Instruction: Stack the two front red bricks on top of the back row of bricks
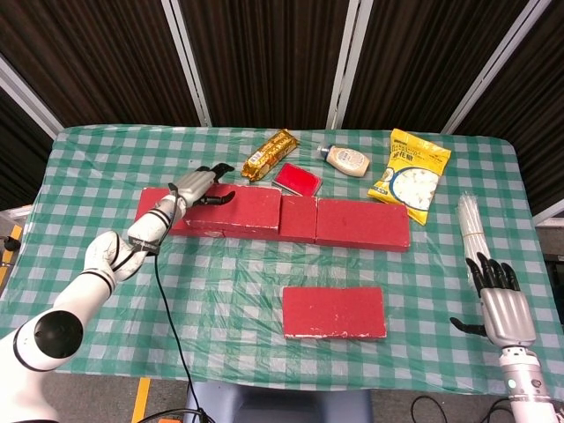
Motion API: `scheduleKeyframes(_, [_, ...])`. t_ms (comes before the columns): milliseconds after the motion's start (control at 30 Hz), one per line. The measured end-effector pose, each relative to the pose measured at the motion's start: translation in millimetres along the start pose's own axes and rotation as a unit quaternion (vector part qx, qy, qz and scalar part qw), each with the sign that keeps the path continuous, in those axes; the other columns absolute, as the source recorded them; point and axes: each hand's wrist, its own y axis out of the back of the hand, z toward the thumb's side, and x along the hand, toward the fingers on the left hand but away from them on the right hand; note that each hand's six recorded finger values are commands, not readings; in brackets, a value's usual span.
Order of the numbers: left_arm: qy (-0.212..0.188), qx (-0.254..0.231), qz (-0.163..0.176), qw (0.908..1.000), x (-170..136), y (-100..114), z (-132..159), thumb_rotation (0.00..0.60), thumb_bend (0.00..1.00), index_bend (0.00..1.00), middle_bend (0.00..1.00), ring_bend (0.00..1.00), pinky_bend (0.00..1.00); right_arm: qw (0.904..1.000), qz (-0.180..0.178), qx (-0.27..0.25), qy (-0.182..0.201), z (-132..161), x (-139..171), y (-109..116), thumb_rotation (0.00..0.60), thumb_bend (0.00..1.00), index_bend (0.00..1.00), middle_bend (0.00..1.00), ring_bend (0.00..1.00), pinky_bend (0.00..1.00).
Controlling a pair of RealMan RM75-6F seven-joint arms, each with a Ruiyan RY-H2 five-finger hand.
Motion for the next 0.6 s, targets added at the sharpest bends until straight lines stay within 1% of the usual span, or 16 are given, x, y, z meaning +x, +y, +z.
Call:
scheduleKeyframes(333, [-0.008,0.005,0.003,0.9999,-2.5,2.0,2.2,0.135,0.38,0.0,0.0,0.21,0.0,1.0,0.001,0.002,0.001,1.6,-0.9,-1.3,0.463,0.05,0.0,0.0,0.0,0.0])
scheduleKeyframes(400, [-0.009,0.004,0.004,0.9999,-2.6,2.6,2.7,0.136,0.38,0.0,0.0,0.17,0.0,1.0,0.002,0.002,0.002,1.8,-0.8,-1.5,0.463,0.05,0.0,0.0,0.0,0.0])
scheduleKeyframes(500, [-0.012,0.004,0.009,0.9999,-2.9,5.2,3.6,0.136,0.38,0.0,0.0,0.07,0.0,1.0,0.001,0.002,0.002,1.9,-0.5,-1.3,0.462,0.05,0.0,0.0,0.0,0.0])
scheduleKeyframes(600, [-0.021,0.001,0.022,0.9995,-4.1,10.6,5.2,0.124,0.38,0.0,0.0,0.0,0.0,1.0,0.001,0.001,0.005,2.8,-0.1,-1.0,0.463,0.05,0.0,0.0,0.0,0.0])
